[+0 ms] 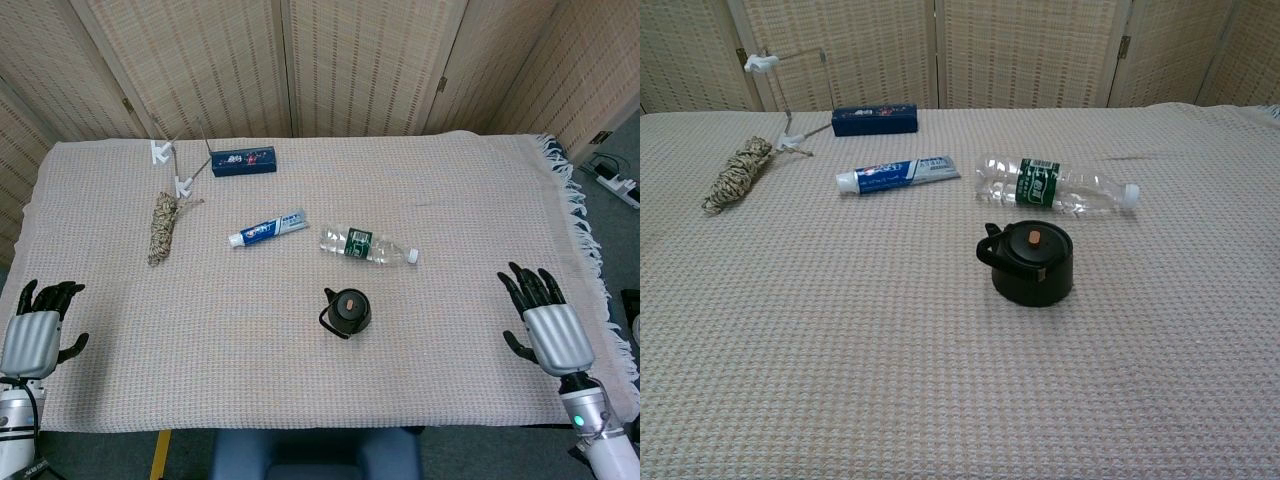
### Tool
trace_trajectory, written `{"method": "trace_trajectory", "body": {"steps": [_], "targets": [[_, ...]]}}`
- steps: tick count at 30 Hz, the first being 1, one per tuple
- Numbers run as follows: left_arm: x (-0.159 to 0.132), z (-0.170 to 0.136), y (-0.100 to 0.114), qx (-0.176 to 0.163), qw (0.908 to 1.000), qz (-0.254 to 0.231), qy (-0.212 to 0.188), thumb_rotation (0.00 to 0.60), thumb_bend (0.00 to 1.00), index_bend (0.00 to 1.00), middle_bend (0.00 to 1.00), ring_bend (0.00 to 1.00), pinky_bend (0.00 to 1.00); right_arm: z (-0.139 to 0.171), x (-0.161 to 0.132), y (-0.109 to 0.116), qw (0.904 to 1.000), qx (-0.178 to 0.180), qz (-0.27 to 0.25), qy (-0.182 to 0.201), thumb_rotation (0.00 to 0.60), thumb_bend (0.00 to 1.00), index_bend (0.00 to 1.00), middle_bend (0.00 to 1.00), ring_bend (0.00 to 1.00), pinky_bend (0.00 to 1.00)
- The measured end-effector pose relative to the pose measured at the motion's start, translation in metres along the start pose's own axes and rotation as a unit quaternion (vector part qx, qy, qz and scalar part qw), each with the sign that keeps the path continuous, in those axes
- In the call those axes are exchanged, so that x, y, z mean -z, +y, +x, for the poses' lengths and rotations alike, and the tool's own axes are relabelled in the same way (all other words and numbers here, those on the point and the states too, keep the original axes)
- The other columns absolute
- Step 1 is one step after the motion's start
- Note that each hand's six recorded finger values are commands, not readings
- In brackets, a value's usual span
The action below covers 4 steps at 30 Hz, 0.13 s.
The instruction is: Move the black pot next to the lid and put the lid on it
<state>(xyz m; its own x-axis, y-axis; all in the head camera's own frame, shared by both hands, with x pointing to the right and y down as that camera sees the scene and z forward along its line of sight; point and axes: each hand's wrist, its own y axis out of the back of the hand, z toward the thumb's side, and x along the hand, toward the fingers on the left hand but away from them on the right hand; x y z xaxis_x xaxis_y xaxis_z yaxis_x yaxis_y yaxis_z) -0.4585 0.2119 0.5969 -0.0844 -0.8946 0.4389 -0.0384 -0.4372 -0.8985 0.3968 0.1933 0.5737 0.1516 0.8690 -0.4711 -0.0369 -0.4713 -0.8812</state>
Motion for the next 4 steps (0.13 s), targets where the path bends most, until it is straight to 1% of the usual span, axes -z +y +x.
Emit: {"method": "trace_trajectory", "body": {"steps": [4], "targets": [[0.003,-0.014,-0.001,0.002,1.0,-0.003,0.007,0.6,0.23,0.18,0.16,0.14,0.0,0.025,0.018,-0.003,0.9994,0.01,-0.007,-0.033,0.6,0.33,0.0,0.0,0.07,0.0]]}}
